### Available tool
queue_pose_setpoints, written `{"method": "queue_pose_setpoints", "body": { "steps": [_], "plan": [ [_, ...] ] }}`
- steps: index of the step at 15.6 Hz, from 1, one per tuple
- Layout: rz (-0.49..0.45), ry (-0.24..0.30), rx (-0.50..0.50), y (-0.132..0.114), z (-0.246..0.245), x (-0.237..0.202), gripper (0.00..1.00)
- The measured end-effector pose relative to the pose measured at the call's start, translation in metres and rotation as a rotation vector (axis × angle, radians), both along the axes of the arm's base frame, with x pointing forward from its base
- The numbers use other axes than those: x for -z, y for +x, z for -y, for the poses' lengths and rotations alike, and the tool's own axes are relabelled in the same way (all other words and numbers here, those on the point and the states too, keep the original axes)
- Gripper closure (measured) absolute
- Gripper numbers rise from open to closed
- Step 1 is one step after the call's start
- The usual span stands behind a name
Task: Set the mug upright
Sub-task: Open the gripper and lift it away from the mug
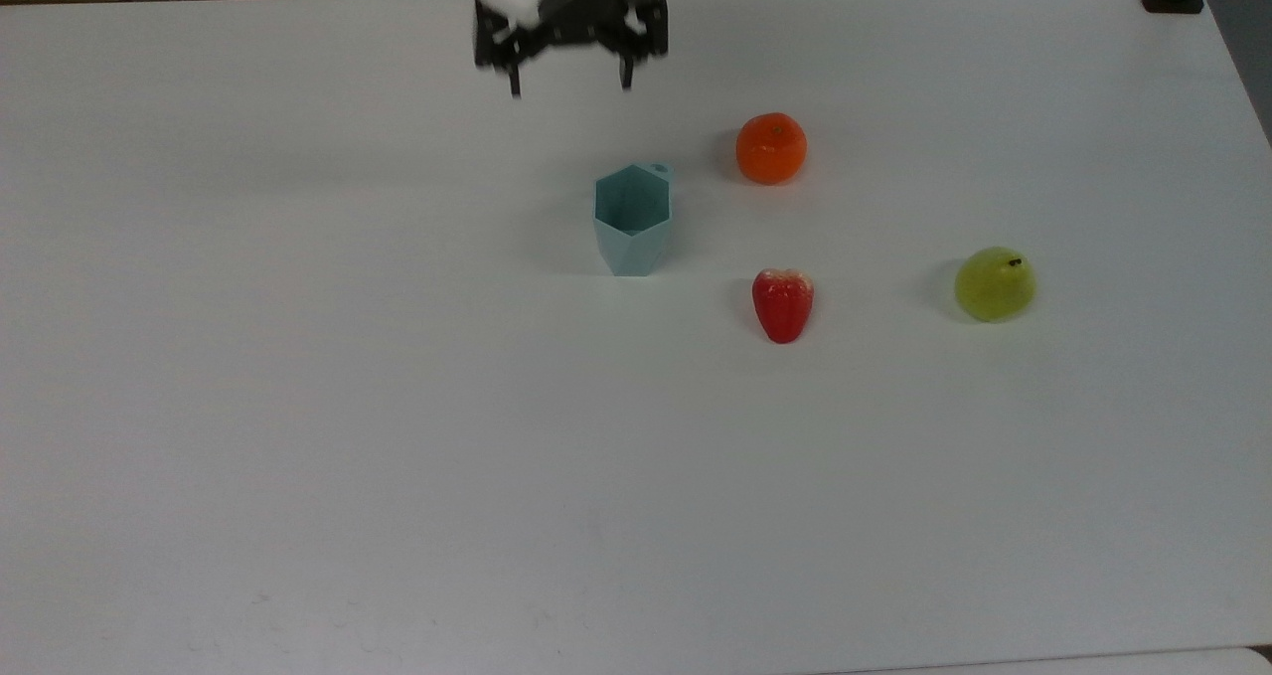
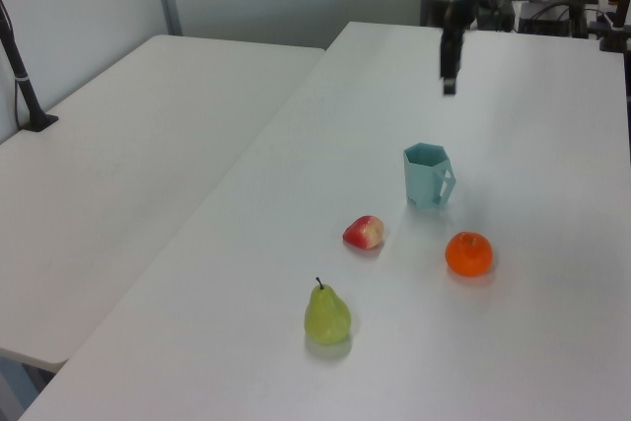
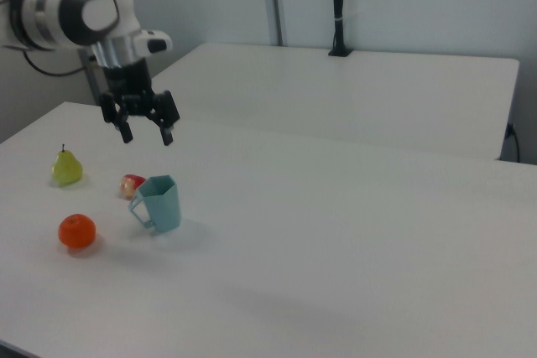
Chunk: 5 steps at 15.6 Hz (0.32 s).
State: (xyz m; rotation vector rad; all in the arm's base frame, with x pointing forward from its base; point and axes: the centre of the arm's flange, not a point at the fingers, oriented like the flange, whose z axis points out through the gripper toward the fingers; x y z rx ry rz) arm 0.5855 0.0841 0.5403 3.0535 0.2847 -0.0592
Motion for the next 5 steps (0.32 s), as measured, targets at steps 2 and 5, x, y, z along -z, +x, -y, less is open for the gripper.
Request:
{"method": "queue_pose_setpoints", "body": {
  "steps": [2, 5],
  "plan": [
    [0.013, -0.011, 0.023, -0.021, 0.009, -0.035, 0.0],
    [0.038, -0.013, 0.051, -0.042, 0.021, -0.064, 0.0]
  ]
}}
